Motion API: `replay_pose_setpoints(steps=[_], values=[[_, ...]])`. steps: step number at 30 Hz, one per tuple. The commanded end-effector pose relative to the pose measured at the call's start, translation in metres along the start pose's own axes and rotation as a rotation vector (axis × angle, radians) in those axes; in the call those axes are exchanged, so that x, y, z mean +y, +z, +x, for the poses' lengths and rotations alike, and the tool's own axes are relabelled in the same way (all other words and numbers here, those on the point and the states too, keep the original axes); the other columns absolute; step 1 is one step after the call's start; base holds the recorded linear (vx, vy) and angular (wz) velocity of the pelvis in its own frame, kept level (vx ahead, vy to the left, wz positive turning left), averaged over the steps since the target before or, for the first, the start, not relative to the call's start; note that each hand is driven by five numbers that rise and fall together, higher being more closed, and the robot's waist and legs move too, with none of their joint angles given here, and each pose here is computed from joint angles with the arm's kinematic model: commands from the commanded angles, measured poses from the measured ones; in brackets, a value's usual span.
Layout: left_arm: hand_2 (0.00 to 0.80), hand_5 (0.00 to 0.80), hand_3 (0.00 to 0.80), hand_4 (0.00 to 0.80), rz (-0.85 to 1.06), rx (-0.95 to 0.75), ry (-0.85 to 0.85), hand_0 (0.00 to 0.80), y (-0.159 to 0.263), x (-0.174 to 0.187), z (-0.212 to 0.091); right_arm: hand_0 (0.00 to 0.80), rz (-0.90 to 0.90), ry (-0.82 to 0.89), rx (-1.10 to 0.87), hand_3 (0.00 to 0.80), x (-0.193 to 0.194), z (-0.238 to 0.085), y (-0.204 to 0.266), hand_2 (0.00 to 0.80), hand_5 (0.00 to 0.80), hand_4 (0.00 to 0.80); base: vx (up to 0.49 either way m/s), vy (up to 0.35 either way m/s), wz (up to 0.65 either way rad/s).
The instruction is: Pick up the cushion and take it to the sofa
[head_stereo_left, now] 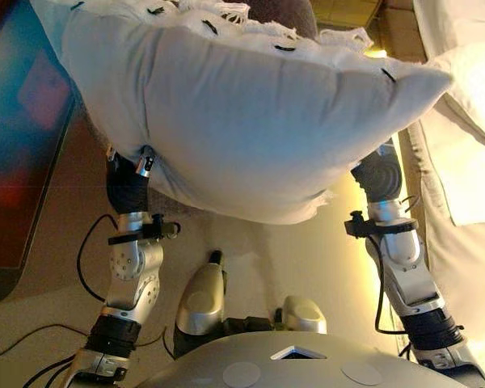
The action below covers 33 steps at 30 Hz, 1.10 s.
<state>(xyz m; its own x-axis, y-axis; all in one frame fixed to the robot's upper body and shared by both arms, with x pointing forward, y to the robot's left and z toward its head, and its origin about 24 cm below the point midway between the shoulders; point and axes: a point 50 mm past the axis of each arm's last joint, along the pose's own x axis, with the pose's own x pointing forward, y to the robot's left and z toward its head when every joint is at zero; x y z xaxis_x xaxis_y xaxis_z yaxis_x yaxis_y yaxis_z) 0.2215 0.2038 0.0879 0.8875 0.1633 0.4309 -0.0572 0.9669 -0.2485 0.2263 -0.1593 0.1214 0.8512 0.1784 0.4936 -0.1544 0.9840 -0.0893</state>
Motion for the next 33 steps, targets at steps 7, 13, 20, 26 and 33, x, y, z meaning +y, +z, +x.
replay_pose_setpoints(steps=[7,13,20,26,33], values=[[0.800,0.800,0.800,0.800,-0.046,-0.239,-0.216,0.800,0.032,-0.041,0.007,0.800,-0.013,0.049,-0.145,0.800,0.005,0.010,0.017,0.800,0.800,0.800,0.366,0.005,-0.04],[0.800,0.800,0.800,0.800,-0.050,-0.222,-0.273,0.800,0.030,-0.041,0.006,0.800,-0.017,-0.001,-0.131,0.800,-0.001,0.010,0.015,0.800,0.800,0.800,0.526,-0.168,0.53],[0.800,0.800,0.800,0.800,-0.086,-0.203,-0.243,0.800,0.029,-0.034,0.001,0.800,-0.048,0.026,-0.096,0.800,-0.009,0.009,0.017,0.800,0.800,0.800,0.540,-0.214,0.30],[0.800,0.800,0.800,0.800,-0.105,-0.183,-0.171,0.800,0.026,-0.033,-0.009,0.800,-0.061,0.090,-0.018,0.800,-0.014,-0.004,0.009,0.800,0.800,0.800,0.455,-0.240,0.21],[0.800,0.800,0.800,0.800,-0.115,-0.157,-0.199,0.800,0.023,-0.040,-0.004,0.800,-0.073,0.093,-0.017,0.800,-0.014,-0.009,0.011,0.800,0.800,0.800,0.284,0.006,0.18]])
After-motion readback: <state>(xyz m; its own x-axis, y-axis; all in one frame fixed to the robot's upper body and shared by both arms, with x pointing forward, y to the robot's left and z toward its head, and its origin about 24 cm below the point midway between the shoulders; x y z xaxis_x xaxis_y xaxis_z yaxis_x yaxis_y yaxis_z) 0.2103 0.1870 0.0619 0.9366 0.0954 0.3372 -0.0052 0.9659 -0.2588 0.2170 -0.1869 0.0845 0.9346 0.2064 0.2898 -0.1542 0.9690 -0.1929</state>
